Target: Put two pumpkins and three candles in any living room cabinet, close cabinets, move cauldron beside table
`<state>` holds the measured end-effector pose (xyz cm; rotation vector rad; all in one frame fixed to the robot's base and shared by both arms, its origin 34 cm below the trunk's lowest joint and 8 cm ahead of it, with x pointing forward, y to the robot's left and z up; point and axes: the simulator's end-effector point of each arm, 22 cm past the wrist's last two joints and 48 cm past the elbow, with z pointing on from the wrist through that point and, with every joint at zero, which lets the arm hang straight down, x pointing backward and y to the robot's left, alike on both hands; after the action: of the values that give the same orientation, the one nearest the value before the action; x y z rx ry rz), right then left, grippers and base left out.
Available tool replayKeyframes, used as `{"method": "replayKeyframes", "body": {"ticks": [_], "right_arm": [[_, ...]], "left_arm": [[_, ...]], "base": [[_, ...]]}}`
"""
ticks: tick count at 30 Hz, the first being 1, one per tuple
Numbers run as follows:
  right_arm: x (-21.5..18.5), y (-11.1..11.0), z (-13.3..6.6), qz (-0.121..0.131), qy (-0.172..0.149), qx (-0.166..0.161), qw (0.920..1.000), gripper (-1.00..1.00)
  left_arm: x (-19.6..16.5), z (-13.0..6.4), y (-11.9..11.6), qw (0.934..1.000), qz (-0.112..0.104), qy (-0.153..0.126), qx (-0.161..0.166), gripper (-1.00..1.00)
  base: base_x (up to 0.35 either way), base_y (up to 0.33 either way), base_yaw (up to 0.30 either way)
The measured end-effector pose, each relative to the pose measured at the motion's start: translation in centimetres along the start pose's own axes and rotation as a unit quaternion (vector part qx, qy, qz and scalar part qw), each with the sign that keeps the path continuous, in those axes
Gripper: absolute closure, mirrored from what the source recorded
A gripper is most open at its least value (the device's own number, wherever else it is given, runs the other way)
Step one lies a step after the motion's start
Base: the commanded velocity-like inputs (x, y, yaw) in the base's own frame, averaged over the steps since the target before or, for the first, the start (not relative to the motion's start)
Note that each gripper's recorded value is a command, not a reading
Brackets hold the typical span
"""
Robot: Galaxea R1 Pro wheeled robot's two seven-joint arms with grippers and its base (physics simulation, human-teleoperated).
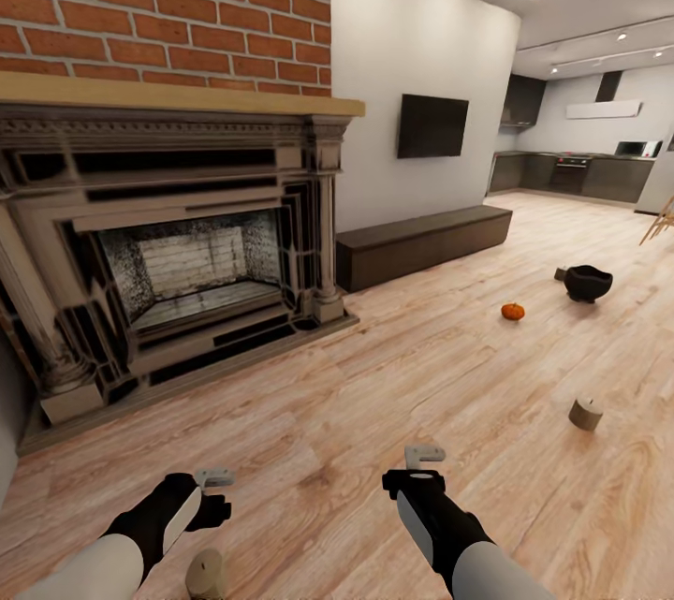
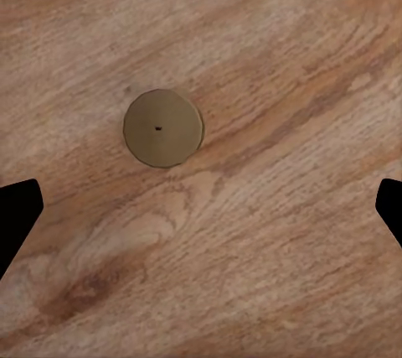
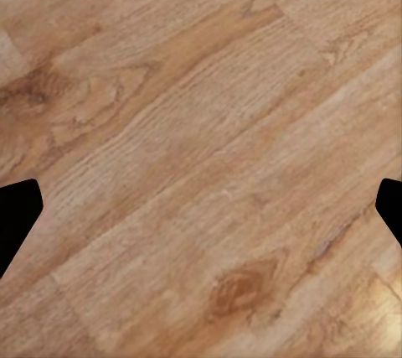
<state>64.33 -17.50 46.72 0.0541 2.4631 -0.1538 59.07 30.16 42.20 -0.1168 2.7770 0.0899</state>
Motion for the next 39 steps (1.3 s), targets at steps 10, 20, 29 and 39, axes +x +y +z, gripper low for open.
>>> {"method": "replayKeyframes", "body": {"ticks": [10, 20, 29, 39], "right_arm": [[1.7, 0.2, 1.4, 0.000, 0.000, 0.000, 1.0000, -1.00], [3.3, 0.4, 2.7, -0.005, -0.002, 0.000, 1.0000, -1.00], [2.9, 0.6, 3.3, -0.006, -0.020, 0.003, 0.9998, -1.00], [1.6, -0.4, 3.0, -0.003, -0.035, 0.025, 0.9991, -1.00]], "left_arm": [[1.4, 1.8, -0.1, 1.0000, -0.004, 0.005, 0.001, -1.00], [4.2, 4.0, 0.3, 0.9987, -0.038, 0.030, 0.013, -1.00], [4.8, 5.3, 1.9, 0.9965, -0.076, 0.027, 0.022, -1.00], [4.0, 5.2, 1.9, 0.9921, -0.119, 0.012, 0.037, -1.00]], "base": [[0.000, 0.000, 0.000], [0.000, 0.000, 0.000], [0.000, 0.000, 0.001], [0.000, 0.000, 0.154]]}}
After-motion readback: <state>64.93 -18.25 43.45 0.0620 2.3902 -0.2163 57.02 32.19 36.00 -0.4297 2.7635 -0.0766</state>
